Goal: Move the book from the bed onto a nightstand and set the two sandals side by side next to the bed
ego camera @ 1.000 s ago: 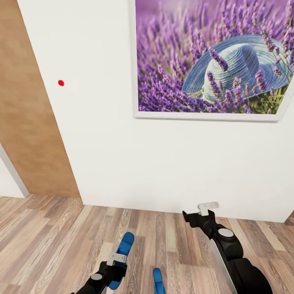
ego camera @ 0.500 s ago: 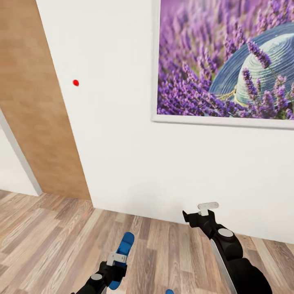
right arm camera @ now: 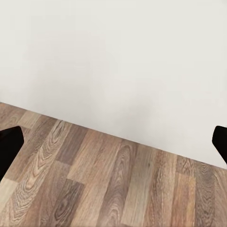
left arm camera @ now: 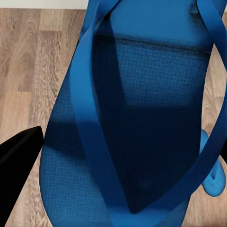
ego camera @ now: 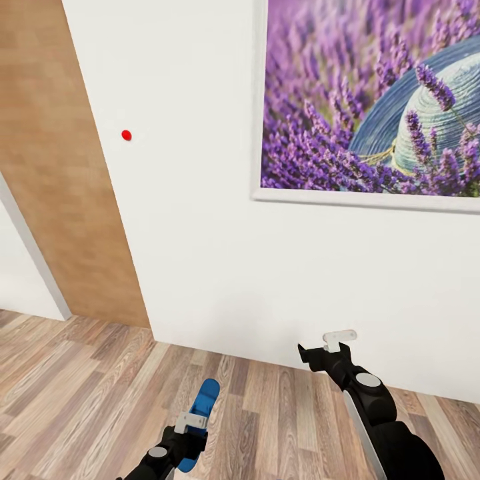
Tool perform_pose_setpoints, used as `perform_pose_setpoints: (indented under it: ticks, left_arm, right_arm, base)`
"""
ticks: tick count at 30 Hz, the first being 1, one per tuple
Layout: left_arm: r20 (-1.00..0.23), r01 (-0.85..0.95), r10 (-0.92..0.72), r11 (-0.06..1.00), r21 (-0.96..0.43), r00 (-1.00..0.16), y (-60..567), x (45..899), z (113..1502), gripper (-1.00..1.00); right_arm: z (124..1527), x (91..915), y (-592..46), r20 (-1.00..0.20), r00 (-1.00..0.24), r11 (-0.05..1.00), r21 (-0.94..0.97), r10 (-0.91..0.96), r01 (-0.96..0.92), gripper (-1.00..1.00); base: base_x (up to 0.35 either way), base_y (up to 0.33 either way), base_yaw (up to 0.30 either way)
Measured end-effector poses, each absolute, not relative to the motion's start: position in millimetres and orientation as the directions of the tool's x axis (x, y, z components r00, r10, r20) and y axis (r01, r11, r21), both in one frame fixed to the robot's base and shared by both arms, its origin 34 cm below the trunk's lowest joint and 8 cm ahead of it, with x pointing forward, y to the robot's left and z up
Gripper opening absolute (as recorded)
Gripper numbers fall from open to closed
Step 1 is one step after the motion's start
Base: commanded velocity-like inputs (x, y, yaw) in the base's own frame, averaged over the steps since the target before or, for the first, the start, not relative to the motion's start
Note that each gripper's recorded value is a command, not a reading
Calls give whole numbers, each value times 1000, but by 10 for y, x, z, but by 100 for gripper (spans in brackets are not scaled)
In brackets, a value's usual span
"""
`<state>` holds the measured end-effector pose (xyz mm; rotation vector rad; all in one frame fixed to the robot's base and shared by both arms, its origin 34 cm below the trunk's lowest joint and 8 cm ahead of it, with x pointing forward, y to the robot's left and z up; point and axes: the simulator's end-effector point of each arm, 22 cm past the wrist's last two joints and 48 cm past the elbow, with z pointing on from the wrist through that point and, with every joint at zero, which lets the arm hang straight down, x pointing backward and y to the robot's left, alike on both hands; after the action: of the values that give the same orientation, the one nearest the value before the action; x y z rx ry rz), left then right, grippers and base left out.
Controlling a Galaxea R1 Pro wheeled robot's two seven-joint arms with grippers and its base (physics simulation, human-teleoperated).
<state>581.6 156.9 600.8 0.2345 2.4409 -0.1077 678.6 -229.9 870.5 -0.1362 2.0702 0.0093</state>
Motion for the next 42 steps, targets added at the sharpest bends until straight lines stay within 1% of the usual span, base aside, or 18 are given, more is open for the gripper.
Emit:
perform_pose_setpoints:
  ticks: [19, 23, 26, 27, 29, 34, 38, 42]
  left_arm:
    - [-640, 197, 142, 980, -15, -756, 1569, 5819, 6011, -100]
    - [-639, 196, 140, 980, -17, -756, 1569, 5819, 6010, -100]
    - [-639, 195, 138, 981, -19, -757, 1567, 5817, 6009, -100]
    - [-639, 195, 137, 981, -20, -757, 1565, 5818, 6010, -100]
    - [-639, 194, 137, 981, -20, -757, 1567, 5817, 6009, -100]
    - [-638, 195, 138, 981, -19, -757, 1569, 5816, 6008, -100]
    - [-637, 194, 136, 981, -21, -758, 1565, 5816, 6008, -100]
    - [-636, 192, 132, 981, -25, -760, 1563, 5820, 6013, -100]
  right_arm:
    - [8700, 6786, -2303, -874, -478, 994, -48, -92, -102, 100]
    - [8594, 6764, -2295, -862, -499, 994, -45, -91, -104, 100]
    - [7949, 6585, -2268, -780, -617, 992, -40, -104, -117, 100]
    - [7606, 6469, -2265, -735, -669, 992, -38, -109, -120, 100]
    - [7199, 6324, -2250, -680, -725, 992, -31, -109, -120, 100]
    - [6728, 6197, -2252, -596, -796, 993, -25, -107, -115, 100]
    - [6387, 6098, -2173, -506, -856, 993, -11, -106, -117, 100]
    - [6204, 5997, -2016, -466, -879, 993, -1, -103, -115, 100]
  base:
    - [34, 0, 0]
    - [1, 0, 0]
    - [0, 0, 0]
    - [0, 0, 0]
    - [0, 0, 0]
    - [0, 0, 0]
    - [0, 0, 0]
    - [0, 0, 0]
